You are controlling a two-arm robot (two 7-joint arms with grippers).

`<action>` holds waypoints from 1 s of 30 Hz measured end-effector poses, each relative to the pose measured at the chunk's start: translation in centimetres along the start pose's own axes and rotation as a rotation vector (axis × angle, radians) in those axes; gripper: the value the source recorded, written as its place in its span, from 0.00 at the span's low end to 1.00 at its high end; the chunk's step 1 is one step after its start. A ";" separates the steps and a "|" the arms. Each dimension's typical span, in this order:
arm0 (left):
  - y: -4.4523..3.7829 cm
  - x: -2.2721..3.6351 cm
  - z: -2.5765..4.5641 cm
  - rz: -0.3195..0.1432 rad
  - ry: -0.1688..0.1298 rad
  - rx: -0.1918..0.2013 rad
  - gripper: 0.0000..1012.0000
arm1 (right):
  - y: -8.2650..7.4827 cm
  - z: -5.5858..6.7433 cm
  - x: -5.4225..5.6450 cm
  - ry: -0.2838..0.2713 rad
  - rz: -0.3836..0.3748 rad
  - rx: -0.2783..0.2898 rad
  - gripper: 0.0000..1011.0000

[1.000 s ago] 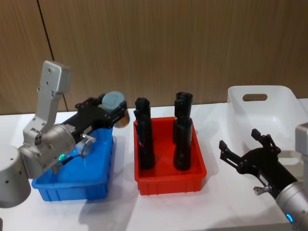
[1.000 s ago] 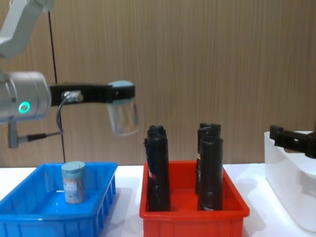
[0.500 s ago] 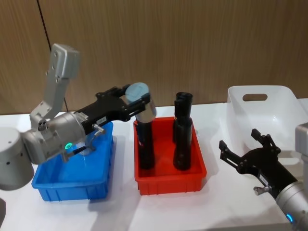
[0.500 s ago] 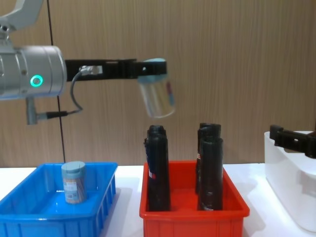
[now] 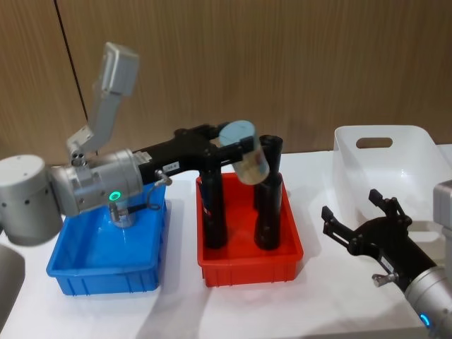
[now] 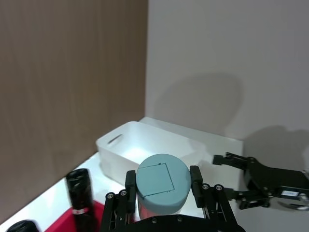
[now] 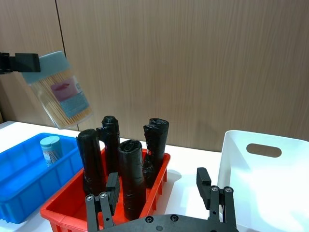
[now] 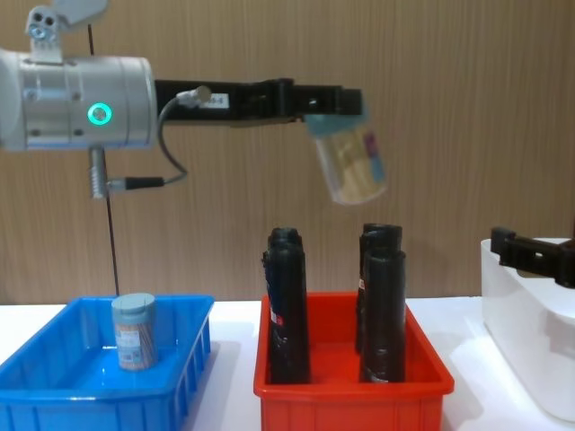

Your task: Pick the cotton swabs from the blue box and place them into the white box.

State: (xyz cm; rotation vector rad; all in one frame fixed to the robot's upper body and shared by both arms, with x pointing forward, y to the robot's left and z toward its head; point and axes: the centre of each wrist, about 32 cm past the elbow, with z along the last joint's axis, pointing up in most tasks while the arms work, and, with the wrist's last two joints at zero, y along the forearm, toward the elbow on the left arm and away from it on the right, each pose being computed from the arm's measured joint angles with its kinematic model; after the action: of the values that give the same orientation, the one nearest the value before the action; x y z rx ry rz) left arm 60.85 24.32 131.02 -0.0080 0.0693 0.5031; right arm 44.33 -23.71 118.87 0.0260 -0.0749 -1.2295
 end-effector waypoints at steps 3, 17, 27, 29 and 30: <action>-0.65 0.59 0.52 -0.050 0.018 0.018 0.66 | 0.0 0.0 0.0 0.000 0.000 0.000 0.99; -3.58 2.74 3.55 -0.217 0.058 0.125 0.66 | 0.0 0.0 0.0 0.000 0.000 0.000 0.99; -5.04 3.36 5.68 -0.270 0.031 0.192 0.66 | 0.0 0.0 0.0 0.000 0.000 0.000 0.99; -5.19 3.37 5.99 -0.273 0.024 0.198 0.66 | 0.0 0.0 0.0 0.000 0.000 0.000 0.99; -5.34 3.37 6.17 -0.274 0.016 0.206 0.66 | 0.0 0.0 0.0 0.000 0.000 0.000 0.99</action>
State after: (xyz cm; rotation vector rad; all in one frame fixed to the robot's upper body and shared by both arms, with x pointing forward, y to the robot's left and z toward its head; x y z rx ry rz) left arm 66.76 21.42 136.90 0.1783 0.1335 0.2198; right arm 44.33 -23.71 118.87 0.0260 -0.0749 -1.2295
